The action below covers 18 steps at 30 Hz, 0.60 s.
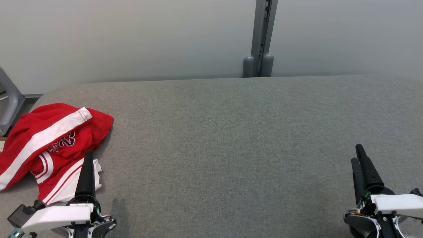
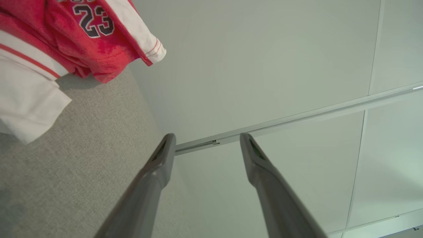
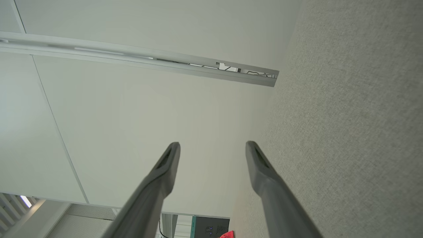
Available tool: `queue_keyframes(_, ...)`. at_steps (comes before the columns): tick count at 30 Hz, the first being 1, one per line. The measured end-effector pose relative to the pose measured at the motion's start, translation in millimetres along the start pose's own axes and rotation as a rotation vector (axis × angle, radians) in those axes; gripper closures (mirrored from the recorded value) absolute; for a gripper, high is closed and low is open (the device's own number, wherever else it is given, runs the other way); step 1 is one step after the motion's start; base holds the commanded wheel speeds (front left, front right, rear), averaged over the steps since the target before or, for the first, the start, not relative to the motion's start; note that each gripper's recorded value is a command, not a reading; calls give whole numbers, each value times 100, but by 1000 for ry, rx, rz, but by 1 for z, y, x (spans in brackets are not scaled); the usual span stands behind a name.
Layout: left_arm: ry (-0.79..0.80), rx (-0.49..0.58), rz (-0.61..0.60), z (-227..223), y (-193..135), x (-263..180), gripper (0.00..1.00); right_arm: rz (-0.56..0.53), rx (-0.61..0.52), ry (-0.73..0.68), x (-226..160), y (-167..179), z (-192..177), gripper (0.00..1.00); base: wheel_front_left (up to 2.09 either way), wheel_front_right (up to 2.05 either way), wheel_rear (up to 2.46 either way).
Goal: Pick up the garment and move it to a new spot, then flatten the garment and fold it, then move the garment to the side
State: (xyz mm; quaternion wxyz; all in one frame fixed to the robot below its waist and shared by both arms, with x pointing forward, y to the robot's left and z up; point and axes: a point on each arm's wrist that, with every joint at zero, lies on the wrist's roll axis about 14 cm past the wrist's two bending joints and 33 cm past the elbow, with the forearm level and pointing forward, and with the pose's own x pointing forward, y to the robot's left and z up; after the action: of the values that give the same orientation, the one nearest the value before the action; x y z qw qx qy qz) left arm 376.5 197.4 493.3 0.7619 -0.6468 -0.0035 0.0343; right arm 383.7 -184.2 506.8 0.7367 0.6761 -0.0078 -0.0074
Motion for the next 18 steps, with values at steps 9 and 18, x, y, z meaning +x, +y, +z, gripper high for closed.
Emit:
queue_keyframes(9,-1,210,-31,-2,-9,2,0,34,-154,4,3,10,-4,0,0,0,0)
queue_keyframes(18,-6,400,-29,-4,-13,3,0,68,-369,20,5,18,-13,0,0,0,0)
